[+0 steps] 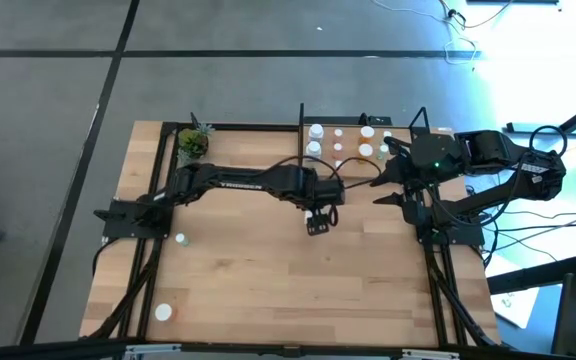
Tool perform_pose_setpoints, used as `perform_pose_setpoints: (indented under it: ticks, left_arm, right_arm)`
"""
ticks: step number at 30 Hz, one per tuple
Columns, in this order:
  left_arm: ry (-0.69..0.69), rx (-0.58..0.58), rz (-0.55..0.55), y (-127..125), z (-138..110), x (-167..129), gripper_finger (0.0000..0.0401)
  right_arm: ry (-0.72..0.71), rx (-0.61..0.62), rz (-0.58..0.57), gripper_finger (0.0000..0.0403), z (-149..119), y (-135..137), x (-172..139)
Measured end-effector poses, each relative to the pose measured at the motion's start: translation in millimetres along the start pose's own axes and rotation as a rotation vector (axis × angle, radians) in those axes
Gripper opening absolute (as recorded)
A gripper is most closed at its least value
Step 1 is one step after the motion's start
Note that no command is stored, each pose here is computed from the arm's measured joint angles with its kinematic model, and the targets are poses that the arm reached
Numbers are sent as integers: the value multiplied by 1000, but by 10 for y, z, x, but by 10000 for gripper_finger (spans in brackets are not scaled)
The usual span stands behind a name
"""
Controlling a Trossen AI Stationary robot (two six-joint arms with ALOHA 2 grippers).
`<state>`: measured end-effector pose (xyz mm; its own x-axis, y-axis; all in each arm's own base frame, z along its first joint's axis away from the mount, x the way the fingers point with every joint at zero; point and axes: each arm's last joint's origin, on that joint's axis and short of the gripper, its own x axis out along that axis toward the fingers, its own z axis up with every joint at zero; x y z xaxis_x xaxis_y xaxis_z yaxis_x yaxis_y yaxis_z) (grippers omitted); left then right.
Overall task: Pick and place medicine bottles onto shelf by color
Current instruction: Put the white pill bottle on the shelf aligned with the other white pill bottles
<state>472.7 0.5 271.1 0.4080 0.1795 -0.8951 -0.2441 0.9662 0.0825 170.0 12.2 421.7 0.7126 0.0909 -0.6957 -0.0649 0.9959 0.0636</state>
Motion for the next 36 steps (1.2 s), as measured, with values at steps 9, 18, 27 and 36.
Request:
perform_pose_setpoints:
  ticks: [9,18,27,36]
  left_arm:
    - [-27,-20,120,-78,-2,-494,309]
    - [5,-104,177,-220,-201,-827,308]
    - [34,-192,212,-494,-489,-1209,309]
    - [-63,-312,180,-728,-671,-1564,305]
  right_arm:
    - [0,0,0,205,0,1,0]
    - [-1,0,0,205,1,0,1]
    - [-1,0,0,205,1,0,1]
    - [-27,2,1,205,28,1,3]
